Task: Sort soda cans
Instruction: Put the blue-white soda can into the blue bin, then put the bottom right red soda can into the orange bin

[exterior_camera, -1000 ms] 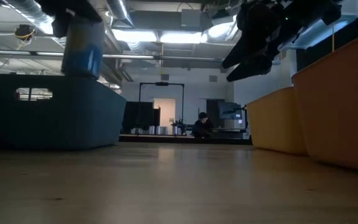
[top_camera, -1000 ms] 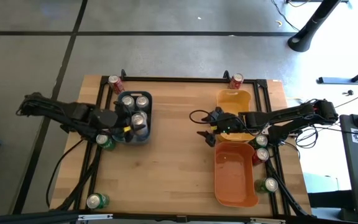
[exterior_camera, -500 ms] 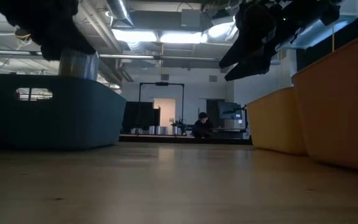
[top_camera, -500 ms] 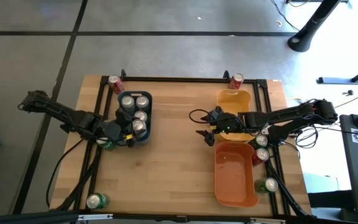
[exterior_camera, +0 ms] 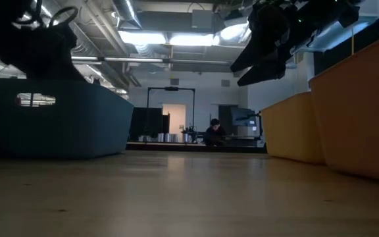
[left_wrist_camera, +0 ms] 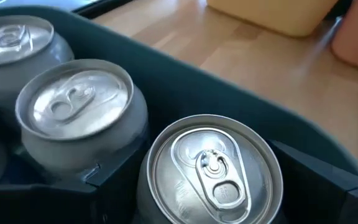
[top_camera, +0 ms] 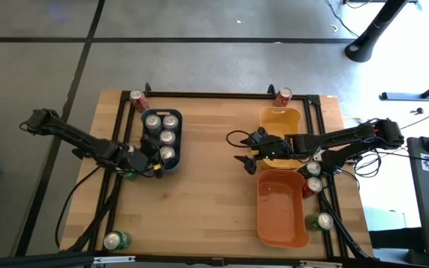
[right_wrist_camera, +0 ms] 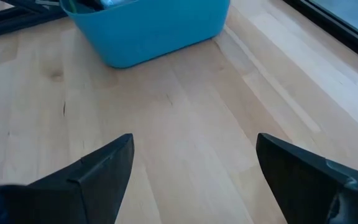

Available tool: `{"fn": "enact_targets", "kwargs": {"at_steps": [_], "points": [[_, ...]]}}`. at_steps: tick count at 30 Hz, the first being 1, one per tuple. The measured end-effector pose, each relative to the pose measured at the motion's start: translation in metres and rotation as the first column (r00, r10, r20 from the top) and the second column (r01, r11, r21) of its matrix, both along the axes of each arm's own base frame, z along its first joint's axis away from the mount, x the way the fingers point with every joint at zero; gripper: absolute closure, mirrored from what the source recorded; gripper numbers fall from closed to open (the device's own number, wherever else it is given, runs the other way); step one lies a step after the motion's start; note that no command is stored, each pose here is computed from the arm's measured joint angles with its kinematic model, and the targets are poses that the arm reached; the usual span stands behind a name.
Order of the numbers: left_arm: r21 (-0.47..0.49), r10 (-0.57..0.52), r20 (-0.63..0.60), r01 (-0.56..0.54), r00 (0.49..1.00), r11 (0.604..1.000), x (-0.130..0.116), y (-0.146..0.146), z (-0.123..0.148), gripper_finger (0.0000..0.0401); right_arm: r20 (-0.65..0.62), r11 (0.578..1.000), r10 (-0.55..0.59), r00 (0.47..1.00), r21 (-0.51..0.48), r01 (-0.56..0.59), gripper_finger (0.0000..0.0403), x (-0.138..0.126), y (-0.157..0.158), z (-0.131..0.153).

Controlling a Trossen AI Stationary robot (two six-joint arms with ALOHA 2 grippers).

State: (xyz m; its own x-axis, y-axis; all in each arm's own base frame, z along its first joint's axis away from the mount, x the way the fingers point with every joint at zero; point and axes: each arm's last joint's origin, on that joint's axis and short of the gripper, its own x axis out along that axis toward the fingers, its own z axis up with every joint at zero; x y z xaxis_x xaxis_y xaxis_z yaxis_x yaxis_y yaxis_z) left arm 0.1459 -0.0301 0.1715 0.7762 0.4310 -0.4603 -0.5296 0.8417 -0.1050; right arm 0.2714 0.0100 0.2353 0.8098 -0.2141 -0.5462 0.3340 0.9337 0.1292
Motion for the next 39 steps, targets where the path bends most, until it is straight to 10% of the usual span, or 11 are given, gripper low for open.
{"fn": "enact_targets", "kwargs": {"at_steps": [24, 39], "points": [[0.037, -0.031, 0.0, 0.031, 1.0, 0.999, 0.0, 0.0, -0.001, 0.0045, 0.015, 1.0, 0.0, 1.0, 0.001, 0.0, 0.0066, 0.001, 0.0, 0.001], [0.106, -0.124, 0.019, 0.122, 0.992, 0.987, -0.001, -0.001, 0.073, 0.0043, 0.018, 0.986, 0.12, 0.993, 0.112, -0.122, 0.0066, 0.0, 0.005, 0.001]]}}
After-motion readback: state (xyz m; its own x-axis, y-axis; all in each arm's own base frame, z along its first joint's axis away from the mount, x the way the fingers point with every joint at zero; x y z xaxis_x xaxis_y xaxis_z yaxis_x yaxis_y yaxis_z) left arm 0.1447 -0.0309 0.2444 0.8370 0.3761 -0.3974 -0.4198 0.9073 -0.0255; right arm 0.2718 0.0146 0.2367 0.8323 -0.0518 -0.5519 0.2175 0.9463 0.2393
